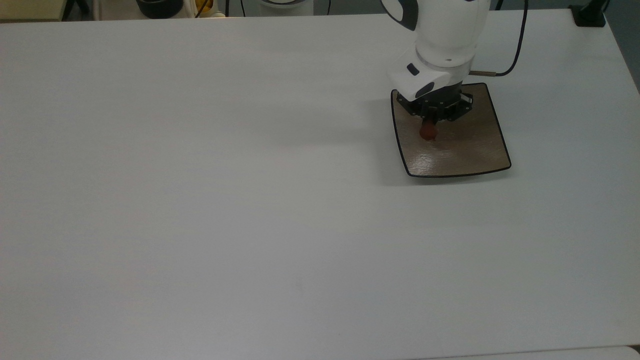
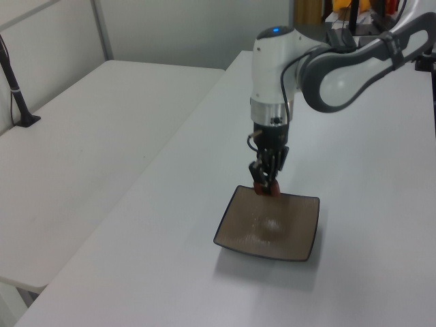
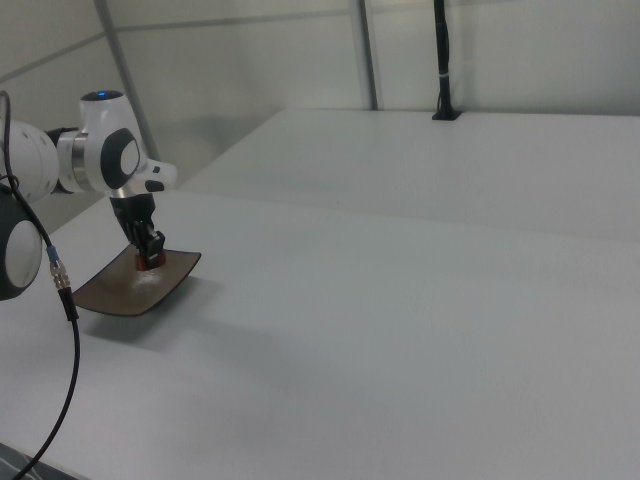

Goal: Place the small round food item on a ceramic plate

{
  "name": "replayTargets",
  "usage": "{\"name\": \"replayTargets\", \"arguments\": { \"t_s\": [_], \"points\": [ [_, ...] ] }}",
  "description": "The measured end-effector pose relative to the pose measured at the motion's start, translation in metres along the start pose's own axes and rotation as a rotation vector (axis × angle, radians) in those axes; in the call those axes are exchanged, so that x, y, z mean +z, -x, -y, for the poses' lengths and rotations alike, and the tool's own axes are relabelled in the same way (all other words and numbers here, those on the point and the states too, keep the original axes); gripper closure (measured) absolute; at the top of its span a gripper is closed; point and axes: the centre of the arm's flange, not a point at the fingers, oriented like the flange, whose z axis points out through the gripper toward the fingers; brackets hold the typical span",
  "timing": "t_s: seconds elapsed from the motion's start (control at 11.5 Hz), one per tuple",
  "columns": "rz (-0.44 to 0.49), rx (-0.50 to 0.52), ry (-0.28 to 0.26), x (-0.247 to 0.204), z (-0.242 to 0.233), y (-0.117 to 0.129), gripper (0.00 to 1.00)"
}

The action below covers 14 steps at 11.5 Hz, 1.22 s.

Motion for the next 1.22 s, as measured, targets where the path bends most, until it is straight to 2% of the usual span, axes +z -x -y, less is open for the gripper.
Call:
{"name": "replayTargets", "arguments": {
  "t_s": [0.09, 0.52, 0.61, 0.87, 1.05, 1.22],
  "points": [
    [0.010, -0.008, 0.007, 0.005, 0.002, 0.005, 0.82],
    [0.004, -0.010, 0.008, -0.001, -0.005, 0.001, 0.08],
    [0.005, -0.010, 0.010, -0.003, -0.006, 0.002, 0.00],
    [0.024, -0.012, 0.041, -0.016, -0.010, 0.008, 0.00],
    [0.042, -0.072, 0.077, -0.036, -0.019, 0.014, 0.00],
    [0.035, -0.176, 0.117, -0.065, -0.055, 0.009, 0.00]
  ]
}}
